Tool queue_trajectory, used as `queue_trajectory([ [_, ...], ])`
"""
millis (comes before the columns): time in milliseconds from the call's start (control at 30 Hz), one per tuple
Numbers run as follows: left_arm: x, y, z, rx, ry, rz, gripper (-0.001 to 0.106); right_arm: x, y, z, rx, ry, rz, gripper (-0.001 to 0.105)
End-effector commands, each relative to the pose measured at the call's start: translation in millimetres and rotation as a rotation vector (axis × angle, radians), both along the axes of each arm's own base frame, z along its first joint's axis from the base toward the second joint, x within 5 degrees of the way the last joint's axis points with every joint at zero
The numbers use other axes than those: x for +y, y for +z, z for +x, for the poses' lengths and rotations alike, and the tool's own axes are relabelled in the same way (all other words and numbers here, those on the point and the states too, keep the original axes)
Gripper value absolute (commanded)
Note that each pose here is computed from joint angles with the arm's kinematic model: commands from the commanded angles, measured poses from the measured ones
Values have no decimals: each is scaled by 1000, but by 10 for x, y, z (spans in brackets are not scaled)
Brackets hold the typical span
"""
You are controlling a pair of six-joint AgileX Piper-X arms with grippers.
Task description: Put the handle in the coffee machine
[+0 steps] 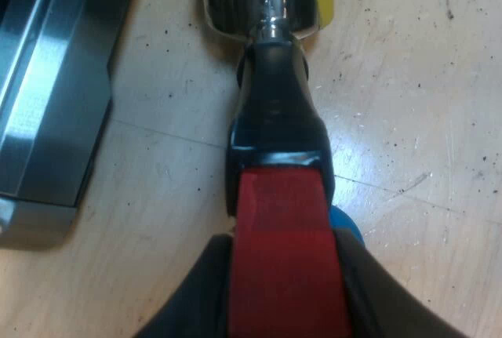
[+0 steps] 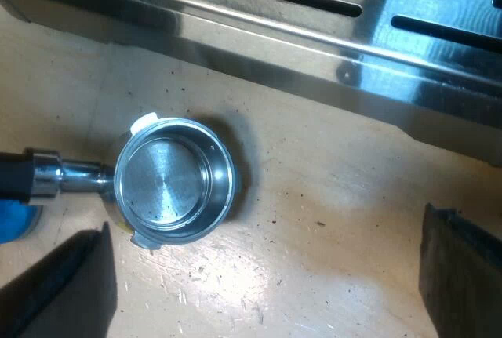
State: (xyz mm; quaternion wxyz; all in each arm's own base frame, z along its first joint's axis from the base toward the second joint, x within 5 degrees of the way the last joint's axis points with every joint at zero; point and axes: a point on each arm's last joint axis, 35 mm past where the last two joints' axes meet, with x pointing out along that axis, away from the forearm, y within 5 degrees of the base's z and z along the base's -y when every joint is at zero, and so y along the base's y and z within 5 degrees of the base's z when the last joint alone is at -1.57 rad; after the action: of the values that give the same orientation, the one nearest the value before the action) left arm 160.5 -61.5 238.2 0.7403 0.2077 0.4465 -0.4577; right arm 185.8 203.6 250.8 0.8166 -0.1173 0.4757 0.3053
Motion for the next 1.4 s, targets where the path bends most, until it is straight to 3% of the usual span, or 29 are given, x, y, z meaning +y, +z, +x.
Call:
queue_trajectory([
  [33,25,18,-1,-10,34,63,0,-1,60,-1,-13,8,17,79],
  [167,34,12,3,-23,49,108,0,-1,60,-1,-14,9,16,79],
  [367,35,11,0,17,126,96,0,-1,60,-1,-19,20,12,79],
  [600,37,83,-7,31,127,101,0,19,60,-28,43,73,66,79],
  [767,-75,133,-95,75,79,130,0,-7,117,-58,41,80,83,79],
  [900,-232,125,-180,63,57,201,0,-58,179,-105,40,81,83,79],
  [1400,-465,100,-329,116,10,197,0,-174,210,-206,85,70,28,79],
])
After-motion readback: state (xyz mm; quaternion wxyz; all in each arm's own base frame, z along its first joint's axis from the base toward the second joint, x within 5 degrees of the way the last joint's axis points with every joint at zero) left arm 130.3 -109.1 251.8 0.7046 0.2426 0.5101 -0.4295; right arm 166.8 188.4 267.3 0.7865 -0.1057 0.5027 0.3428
